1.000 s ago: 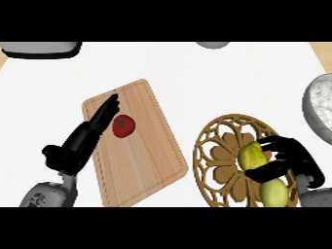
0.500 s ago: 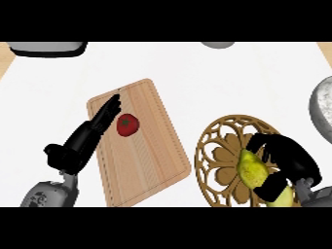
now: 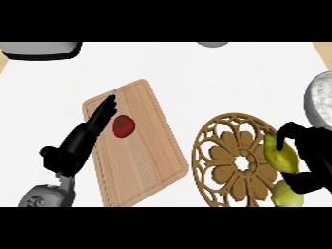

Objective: Pick the pear from the placemat and place it in the bowl

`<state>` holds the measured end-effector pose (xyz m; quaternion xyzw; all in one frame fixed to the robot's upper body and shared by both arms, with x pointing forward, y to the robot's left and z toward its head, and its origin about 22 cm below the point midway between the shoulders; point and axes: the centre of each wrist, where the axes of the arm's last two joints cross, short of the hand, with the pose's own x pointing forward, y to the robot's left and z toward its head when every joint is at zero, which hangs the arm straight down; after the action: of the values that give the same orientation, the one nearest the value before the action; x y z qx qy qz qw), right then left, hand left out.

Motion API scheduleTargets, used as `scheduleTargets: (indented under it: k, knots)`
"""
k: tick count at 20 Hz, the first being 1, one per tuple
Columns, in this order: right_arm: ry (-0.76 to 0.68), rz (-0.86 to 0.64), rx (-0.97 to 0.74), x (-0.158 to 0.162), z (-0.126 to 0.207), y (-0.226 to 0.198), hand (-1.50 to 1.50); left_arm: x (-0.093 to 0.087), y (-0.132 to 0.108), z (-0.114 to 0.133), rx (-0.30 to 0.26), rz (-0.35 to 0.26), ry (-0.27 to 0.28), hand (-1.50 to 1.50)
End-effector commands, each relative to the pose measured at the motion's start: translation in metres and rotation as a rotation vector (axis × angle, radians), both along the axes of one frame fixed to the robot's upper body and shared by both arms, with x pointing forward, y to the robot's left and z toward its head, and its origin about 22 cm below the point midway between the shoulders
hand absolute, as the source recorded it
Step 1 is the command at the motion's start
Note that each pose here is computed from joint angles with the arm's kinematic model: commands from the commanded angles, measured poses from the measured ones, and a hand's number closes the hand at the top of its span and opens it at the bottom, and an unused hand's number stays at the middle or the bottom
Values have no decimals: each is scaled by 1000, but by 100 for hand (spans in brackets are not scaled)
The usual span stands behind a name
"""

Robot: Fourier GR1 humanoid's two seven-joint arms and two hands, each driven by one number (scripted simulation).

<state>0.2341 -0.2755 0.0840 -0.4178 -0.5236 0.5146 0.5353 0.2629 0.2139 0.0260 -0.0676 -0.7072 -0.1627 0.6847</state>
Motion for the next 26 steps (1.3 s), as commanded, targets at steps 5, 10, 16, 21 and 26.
scheduleTargets:
  k: [5,10,16,21,26]
  knots:
    - [-349,-32,304,-6,72,-9,150,6,-5,11,3,2,-12,0]
    - [-386,-117,412,18,106,-63,150,7,4,4,-1,-13,5,0]
    - [-382,-238,248,42,89,-79,150,-6,-10,-2,12,-34,-2,0]
    - [-495,-297,127,48,66,-136,150,0,3,5,-3,-12,-12,0]
    - [-464,-325,96,89,51,-158,150,11,-16,6,-2,-28,-20,0]
